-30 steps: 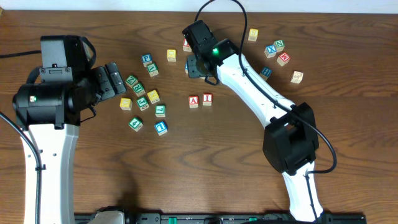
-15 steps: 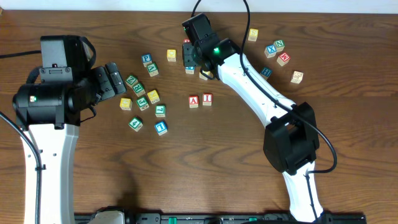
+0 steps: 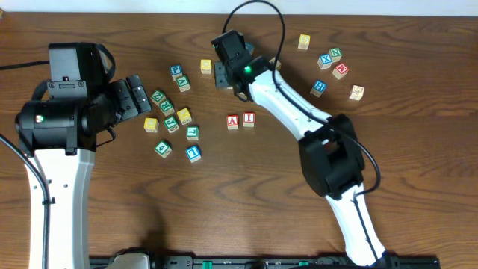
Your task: Spell out AI2
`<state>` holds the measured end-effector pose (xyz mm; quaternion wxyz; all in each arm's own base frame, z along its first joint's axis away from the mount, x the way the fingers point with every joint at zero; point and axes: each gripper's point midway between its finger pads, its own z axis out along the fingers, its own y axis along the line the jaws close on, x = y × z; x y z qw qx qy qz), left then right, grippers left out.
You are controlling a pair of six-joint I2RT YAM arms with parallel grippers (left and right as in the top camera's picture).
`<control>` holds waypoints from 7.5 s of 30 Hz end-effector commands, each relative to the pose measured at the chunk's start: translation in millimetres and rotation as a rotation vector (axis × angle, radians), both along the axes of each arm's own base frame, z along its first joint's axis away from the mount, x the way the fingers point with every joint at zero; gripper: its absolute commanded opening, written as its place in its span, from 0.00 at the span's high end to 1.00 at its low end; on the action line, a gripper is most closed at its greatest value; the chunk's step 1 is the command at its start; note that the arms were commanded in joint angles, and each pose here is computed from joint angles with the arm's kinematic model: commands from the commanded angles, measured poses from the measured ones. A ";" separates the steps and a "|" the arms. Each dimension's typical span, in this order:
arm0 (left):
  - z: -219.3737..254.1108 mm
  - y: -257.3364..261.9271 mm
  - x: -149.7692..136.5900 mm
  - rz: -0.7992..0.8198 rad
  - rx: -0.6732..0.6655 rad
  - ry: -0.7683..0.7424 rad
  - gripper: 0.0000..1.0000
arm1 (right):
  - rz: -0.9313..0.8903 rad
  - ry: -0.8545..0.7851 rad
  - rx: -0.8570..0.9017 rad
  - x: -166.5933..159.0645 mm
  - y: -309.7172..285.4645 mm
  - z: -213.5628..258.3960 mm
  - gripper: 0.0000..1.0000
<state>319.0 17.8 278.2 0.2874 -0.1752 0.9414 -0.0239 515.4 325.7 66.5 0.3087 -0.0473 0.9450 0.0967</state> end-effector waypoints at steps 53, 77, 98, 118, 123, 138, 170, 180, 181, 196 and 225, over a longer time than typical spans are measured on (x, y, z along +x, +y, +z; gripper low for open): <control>-4.3 3.3 0.2 -0.004 0.019 0.017 0.02 | -0.033 0.008 -0.054 7.4 0.8 -53.9 0.71; -4.3 3.1 0.2 -0.004 0.019 0.017 0.02 | 0.005 -0.107 -0.013 11.2 1.5 35.2 0.76; -4.3 3.1 0.2 -0.004 0.019 0.017 0.02 | -0.037 0.066 -0.080 -73.0 -58.3 125.0 0.77; -4.3 3.3 0.2 -0.004 0.019 0.017 0.02 | -0.128 0.301 -0.183 -110.8 -98.5 36.7 0.77; -4.3 3.3 0.2 -0.004 0.019 0.017 0.02 | -0.126 0.307 -0.180 -112.7 -98.5 22.0 0.75; -4.3 3.3 0.2 -0.004 0.019 0.017 0.02 | -0.187 0.297 -0.140 -110.4 -112.9 -28.5 0.75; -4.3 3.1 0.2 -0.004 0.019 0.017 0.02 | -0.166 0.321 -0.118 -111.7 -104.7 -59.4 0.74; -4.3 3.3 0.2 -0.004 0.019 0.017 0.02 | -0.160 0.341 -0.116 -115.5 -103.9 -61.8 0.60; -4.3 3.3 0.2 -0.004 0.019 0.017 0.02 | -0.160 0.341 -0.115 -115.4 -103.9 -61.8 0.58; -4.3 3.1 0.2 -0.004 0.019 0.017 0.02 | -0.163 0.276 -0.080 -93.9 -102.1 -31.2 0.58; -4.3 3.3 0.2 -0.004 0.019 0.017 0.02 | 0.082 0.144 0.107 -100.4 6.7 5.8 0.95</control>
